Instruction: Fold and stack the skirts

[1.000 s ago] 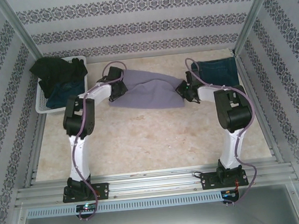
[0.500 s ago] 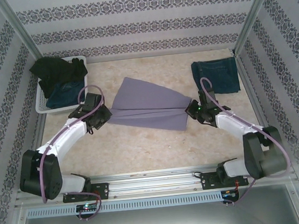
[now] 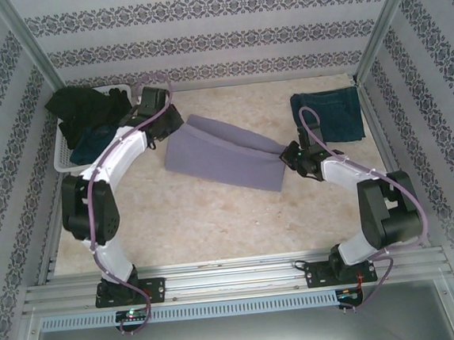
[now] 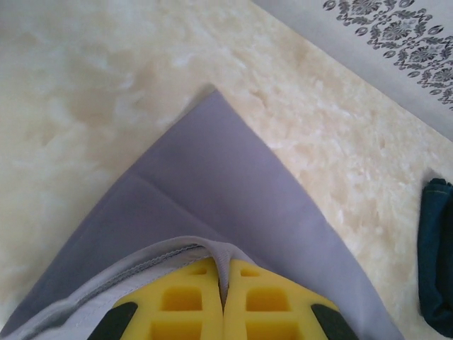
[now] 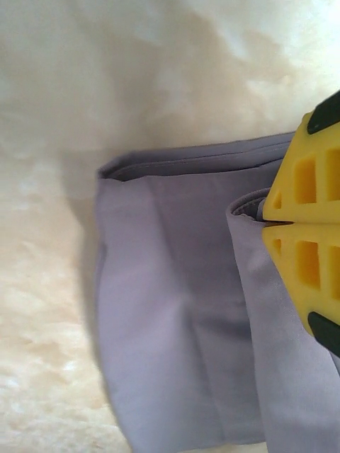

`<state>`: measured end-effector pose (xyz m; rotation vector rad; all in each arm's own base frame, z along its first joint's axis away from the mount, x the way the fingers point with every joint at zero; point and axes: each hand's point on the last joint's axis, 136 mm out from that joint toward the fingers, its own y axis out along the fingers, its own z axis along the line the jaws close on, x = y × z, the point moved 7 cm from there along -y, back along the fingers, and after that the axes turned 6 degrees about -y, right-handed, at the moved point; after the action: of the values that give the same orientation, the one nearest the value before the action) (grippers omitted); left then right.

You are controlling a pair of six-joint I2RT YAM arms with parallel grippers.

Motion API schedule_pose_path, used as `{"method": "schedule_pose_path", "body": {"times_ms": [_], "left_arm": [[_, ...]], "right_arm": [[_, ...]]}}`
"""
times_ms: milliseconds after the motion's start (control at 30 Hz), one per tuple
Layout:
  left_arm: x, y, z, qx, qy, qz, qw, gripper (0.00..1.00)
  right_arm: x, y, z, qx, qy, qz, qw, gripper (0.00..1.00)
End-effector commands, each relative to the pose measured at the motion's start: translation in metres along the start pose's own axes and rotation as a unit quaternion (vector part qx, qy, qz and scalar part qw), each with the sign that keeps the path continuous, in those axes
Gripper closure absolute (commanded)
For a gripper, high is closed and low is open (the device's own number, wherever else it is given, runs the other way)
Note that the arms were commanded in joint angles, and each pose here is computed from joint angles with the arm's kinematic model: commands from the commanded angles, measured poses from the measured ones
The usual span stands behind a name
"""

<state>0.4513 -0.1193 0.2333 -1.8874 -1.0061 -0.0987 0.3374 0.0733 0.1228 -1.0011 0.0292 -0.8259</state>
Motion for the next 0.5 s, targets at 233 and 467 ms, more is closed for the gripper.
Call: {"method": "schedule_pose_path", "body": {"times_ms": [233, 467], "left_arm": [[0.002, 0.129, -0.004, 0.006, 0.052, 0.057, 0.997, 1.0], [-0.048, 0.158, 0.051, 0.086, 0.02, 0.131, 0.987, 1.0]], "right_arm": [[0.04, 0.065, -0.013, -0.033, 0.007, 0.002, 0.999, 1.0], [0.028, 0.073, -0.012, -0.023, -0.021, 0.049, 0.998, 1.0]]}}
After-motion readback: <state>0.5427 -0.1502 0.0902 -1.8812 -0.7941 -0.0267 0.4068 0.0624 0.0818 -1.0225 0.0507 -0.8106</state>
